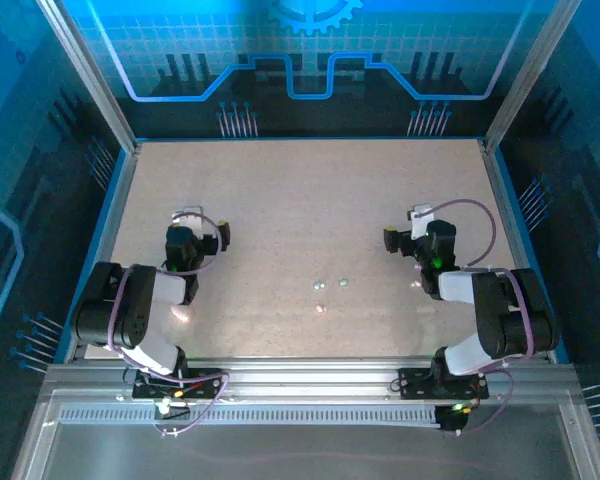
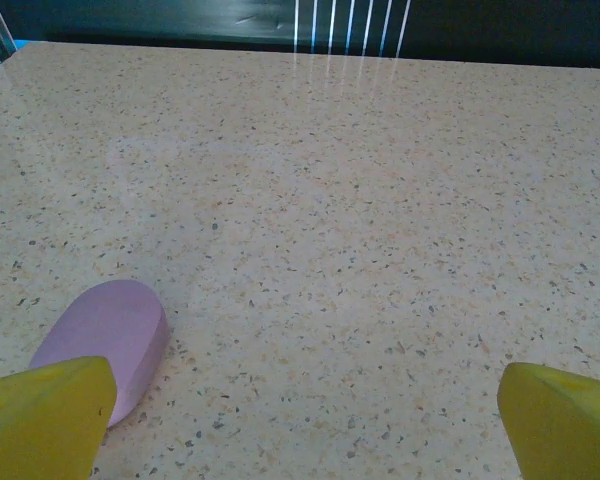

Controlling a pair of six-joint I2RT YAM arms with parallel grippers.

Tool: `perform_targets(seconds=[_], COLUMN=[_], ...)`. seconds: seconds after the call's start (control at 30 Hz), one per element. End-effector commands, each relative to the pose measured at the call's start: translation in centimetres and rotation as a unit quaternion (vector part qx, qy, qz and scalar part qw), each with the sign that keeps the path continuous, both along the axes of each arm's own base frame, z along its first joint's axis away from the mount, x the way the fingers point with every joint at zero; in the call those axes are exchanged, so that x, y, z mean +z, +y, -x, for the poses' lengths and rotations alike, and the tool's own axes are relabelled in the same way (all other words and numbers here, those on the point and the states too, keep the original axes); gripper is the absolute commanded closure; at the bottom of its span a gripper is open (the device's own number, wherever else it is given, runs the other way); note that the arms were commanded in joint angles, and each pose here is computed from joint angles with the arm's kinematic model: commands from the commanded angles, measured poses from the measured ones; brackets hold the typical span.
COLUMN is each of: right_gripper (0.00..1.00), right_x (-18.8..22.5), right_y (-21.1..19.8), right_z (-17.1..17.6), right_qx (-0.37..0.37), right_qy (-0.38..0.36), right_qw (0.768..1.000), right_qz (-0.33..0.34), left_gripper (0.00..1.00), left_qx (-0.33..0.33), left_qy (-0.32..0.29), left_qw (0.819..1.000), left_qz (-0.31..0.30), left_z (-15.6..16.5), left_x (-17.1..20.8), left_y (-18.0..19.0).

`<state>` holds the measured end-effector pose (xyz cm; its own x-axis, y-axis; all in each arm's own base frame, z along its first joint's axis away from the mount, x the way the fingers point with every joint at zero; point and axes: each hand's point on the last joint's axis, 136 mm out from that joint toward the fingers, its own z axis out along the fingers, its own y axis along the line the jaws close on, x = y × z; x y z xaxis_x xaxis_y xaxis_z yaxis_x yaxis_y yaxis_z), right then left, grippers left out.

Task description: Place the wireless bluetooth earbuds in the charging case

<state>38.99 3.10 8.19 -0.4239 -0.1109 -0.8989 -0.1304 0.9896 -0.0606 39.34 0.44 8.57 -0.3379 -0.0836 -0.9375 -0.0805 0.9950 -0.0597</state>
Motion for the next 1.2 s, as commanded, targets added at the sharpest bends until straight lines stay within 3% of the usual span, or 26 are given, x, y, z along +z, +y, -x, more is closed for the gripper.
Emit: perform_targets(seconds=[0.0,0.9,1.03,1.17], right_gripper=[0.00,0.00,0.01,0.01], right_x=[1.2,1.5,2.7,4.8], right_y=[-0.1,0.7,0.9,1.1], right_z=[-0.8,-0.6,-0.2,0.5], right_qx=[-0.001,0.017,0.018,0.012], right_qy=[-0.021,-0.026,-0.035,0.031], right_qw=[1.000,1.000,0.999,0.999], right_qz=[-0.006,0.000,0.007,-0.025], left_gripper=[0.01,0.01,0.01,0.01], left_qx=[-0.005,-0.032,0.009,0.058], left_qy=[-0.014,-0.032,-0.062,-0.020], left_qw=[1.000,0.999,0.998,0.997], left_qz=[0.006,0.010,0.009,0.045], left_z=[-0.5,0.4,1.5,2.7], left_x=[1.1,1.4,3.6,5.7], left_y=[0.0,-0.9,0.5,1.7])
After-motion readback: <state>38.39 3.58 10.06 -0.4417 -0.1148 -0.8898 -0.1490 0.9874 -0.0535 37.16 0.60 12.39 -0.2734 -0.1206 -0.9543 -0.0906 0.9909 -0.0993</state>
